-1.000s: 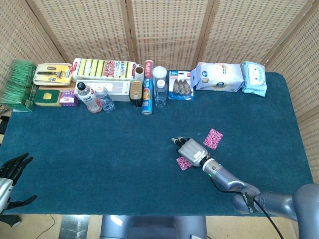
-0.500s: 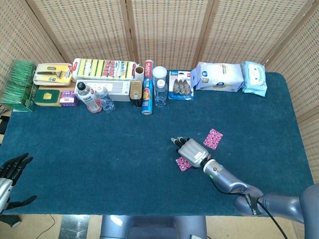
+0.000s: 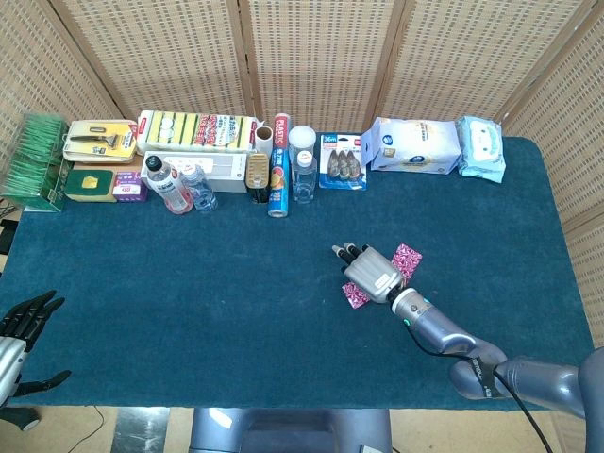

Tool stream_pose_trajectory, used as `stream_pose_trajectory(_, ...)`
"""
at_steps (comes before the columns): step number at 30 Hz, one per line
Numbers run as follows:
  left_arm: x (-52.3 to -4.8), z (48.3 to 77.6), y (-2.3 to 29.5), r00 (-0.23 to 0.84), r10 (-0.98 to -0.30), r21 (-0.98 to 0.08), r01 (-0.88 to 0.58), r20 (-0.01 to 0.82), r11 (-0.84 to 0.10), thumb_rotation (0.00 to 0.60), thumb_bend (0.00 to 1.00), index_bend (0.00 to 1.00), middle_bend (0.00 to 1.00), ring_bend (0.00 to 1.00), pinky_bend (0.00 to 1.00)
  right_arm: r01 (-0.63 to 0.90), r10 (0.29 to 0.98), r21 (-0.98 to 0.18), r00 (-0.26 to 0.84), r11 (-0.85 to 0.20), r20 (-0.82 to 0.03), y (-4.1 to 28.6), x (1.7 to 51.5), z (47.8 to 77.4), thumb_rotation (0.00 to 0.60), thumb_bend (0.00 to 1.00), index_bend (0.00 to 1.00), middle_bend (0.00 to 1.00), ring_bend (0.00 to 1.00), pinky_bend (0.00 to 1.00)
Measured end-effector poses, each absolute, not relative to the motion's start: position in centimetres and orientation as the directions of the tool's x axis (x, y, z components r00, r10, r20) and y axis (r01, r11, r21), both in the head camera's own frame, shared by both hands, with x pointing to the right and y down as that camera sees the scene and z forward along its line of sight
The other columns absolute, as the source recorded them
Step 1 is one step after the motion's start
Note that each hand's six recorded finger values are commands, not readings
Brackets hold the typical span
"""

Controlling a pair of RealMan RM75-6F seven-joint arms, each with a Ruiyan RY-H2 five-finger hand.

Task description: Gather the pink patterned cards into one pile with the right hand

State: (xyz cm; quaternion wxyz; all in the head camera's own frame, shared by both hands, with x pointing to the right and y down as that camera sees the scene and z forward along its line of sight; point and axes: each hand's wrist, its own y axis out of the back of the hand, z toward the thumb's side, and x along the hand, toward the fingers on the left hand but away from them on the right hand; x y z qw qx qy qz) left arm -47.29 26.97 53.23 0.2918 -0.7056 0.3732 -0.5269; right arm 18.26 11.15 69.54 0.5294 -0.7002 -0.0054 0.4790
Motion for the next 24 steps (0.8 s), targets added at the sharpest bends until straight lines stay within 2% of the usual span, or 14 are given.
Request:
stream_pose_trajectory(8,-46.7,53.9,26.8,0.159,-0.825,-0.799,-0.203,0.543,-0.565,0.600,0.03,0.00,0.00,0.00,0.05,-0.586,0.477,-0.723,0.550,-0.365,-0.686,10.1,19.3,69.7,0.600,0.10,0.44,0.08,0.14,0.37)
stream_pose_trajectory(24,-46.5,55.0,26.3,0.098,-0.819,-0.796,-0.195,0.565,-0.573,0.600,0.03,0.00,0.00,0.00,0.05,-0.682,0.387,-0.655,0.536,-0.326,-0.751,6.8,20.0,70.6,0.600,0.10,0.44,0.09,0.14,0.37)
